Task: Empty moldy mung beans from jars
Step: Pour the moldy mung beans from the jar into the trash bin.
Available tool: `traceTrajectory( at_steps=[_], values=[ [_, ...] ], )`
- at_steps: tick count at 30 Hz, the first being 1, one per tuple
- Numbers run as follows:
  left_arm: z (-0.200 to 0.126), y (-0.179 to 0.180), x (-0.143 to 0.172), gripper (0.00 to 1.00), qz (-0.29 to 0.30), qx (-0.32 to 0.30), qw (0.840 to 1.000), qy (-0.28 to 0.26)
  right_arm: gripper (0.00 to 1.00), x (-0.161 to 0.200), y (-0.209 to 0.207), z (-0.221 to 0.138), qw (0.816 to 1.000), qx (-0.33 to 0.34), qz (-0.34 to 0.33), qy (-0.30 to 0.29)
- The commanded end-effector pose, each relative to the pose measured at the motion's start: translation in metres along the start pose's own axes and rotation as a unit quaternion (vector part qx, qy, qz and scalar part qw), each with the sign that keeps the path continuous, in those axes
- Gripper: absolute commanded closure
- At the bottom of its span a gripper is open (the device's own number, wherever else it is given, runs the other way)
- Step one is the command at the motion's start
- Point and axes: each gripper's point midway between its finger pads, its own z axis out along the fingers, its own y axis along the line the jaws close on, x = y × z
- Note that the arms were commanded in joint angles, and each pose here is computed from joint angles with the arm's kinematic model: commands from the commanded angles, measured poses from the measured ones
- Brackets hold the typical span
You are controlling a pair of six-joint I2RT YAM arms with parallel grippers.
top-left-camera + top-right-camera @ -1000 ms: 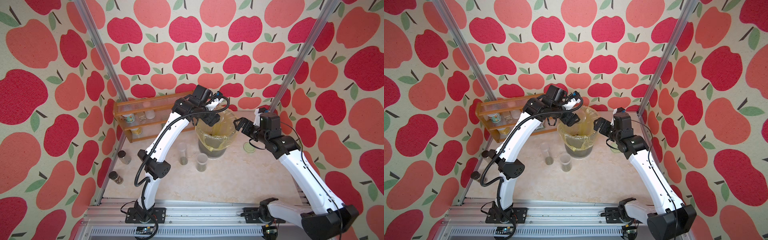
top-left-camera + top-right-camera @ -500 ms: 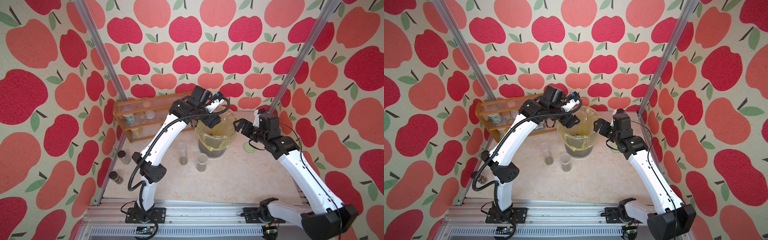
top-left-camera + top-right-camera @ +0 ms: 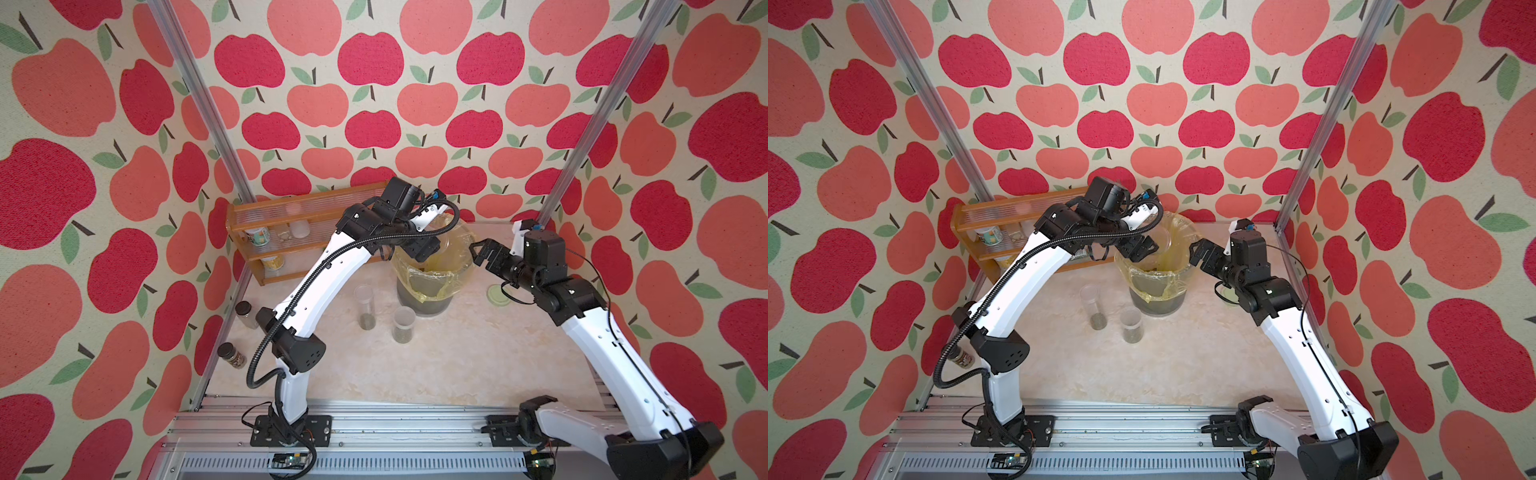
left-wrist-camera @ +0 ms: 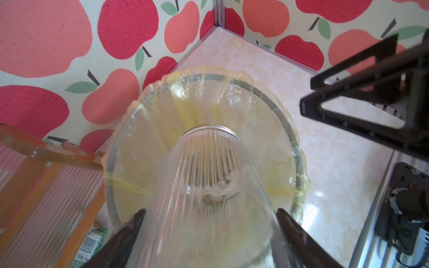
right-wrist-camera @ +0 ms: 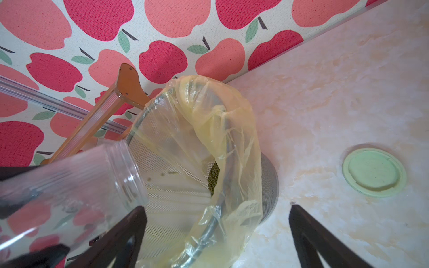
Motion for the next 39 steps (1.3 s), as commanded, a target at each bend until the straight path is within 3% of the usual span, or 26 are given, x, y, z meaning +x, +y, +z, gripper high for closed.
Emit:
traceTrajectory(
  at_steps=[1, 9, 12, 14, 16, 21, 28, 35, 39],
  values=[
    [-0.022, 0.019, -0.039, 0.4, -0.008, -0.029, 0.996, -0.078, 0.01, 0.0, -0.006, 0.0, 1.0, 0.005, 0.005, -0.003],
    [-0.008, 0.035, -0.045, 0.4, -0.016, -0.031, 0.997, -0.075, 0.01, 0.003, -0.005, 0.0, 1.0, -0.003, 0.012, 0.003],
    [-0.016, 0.021, -0.035, 0.4, -0.015, -0.035, 0.997, -0.061, 0.01, 0.005, -0.008, -0.002, 1.0, -0.002, 0.012, 0.001],
    [-0.018, 0.014, -0.036, 0.39, -0.006, -0.036, 0.996, -0.081, 0.01, 0.006, -0.009, -0.003, 1.0, 0.0, 0.011, -0.002],
    [-0.02, 0.023, -0.04, 0.38, -0.012, -0.035, 0.994, -0.1, 0.01, 0.006, -0.009, -0.001, 1.0, -0.002, 0.012, -0.002],
    [-0.003, 0.056, -0.038, 0.4, -0.045, -0.027, 0.996, -0.066, 0.01, 0.005, -0.005, 0.001, 1.0, -0.011, 0.014, -0.001],
    [-0.009, 0.015, -0.031, 0.39, -0.025, -0.014, 0.998, -0.062, 0.01, 0.003, -0.009, -0.007, 1.0, 0.0, 0.011, -0.013],
    [-0.011, 0.051, -0.037, 0.4, -0.058, -0.02, 0.996, -0.07, 0.01, -0.002, -0.012, -0.01, 1.0, 0.005, 0.006, -0.02],
    [-0.005, 0.032, -0.033, 0.41, -0.04, -0.022, 0.998, -0.042, 0.01, 0.001, -0.014, -0.01, 1.0, 0.006, 0.01, -0.019]
  ],
)
